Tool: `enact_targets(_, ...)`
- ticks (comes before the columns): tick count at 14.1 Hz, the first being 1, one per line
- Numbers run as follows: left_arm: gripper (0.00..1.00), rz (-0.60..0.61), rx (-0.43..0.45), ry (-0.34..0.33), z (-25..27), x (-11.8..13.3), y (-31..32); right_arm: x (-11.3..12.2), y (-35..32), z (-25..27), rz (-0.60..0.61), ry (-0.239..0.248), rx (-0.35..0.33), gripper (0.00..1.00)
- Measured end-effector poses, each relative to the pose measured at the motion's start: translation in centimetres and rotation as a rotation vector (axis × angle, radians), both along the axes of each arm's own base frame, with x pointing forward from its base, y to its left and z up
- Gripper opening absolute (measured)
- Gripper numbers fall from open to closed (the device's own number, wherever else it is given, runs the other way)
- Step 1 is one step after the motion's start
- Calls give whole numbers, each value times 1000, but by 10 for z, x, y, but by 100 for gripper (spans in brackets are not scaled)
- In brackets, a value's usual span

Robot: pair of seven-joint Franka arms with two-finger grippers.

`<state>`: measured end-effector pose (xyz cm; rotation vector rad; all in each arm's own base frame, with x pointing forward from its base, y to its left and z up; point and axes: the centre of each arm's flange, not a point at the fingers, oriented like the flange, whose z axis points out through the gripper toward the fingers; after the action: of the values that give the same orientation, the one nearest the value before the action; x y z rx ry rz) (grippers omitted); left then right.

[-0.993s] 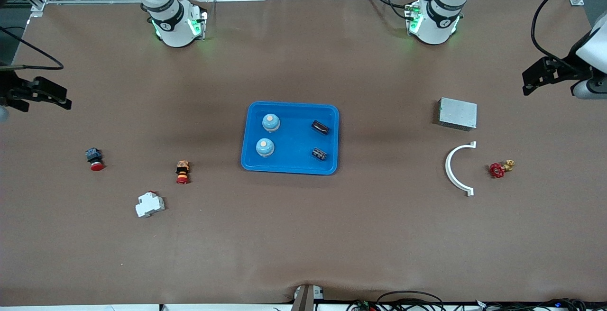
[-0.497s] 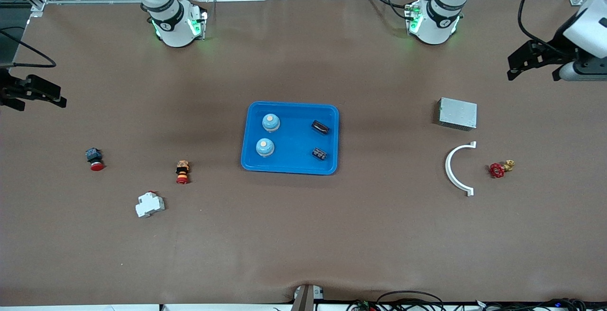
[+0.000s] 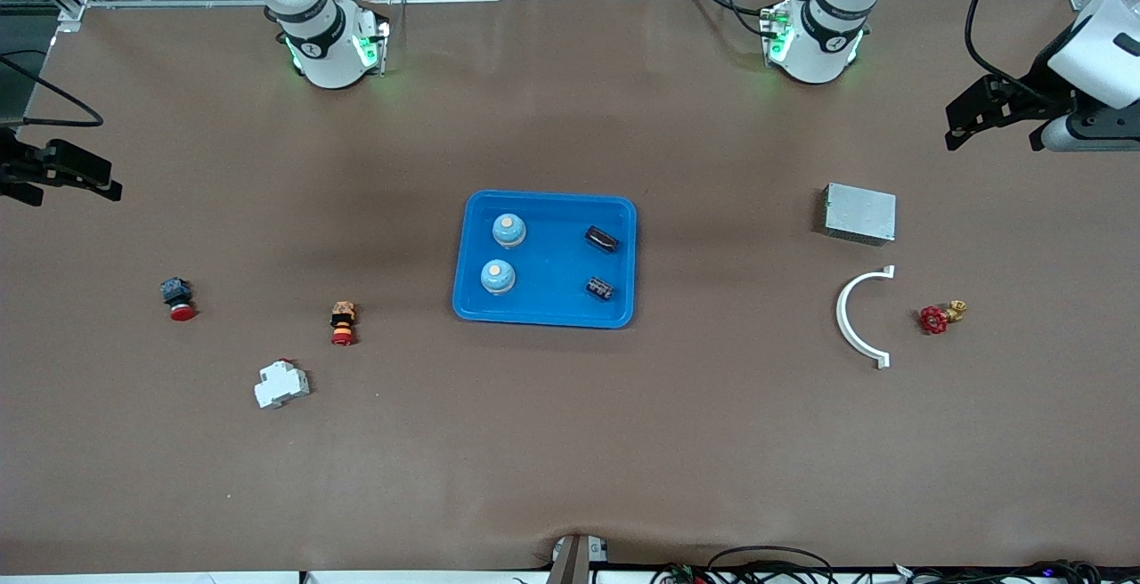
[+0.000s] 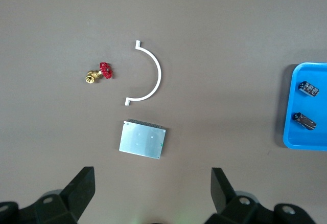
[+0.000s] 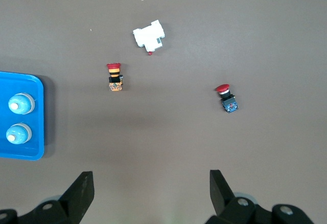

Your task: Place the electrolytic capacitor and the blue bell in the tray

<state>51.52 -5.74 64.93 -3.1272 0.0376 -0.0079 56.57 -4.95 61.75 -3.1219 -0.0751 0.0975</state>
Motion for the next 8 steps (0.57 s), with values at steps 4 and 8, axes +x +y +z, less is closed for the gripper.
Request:
enact_targets(4, 100, 8, -7, 0, 0, 0, 4, 0, -2, 0, -4, 0, 0, 100)
enact_targets(8, 100, 7, -8, -4, 1, 3, 4, 1, 12, 1, 21, -5, -1, 100)
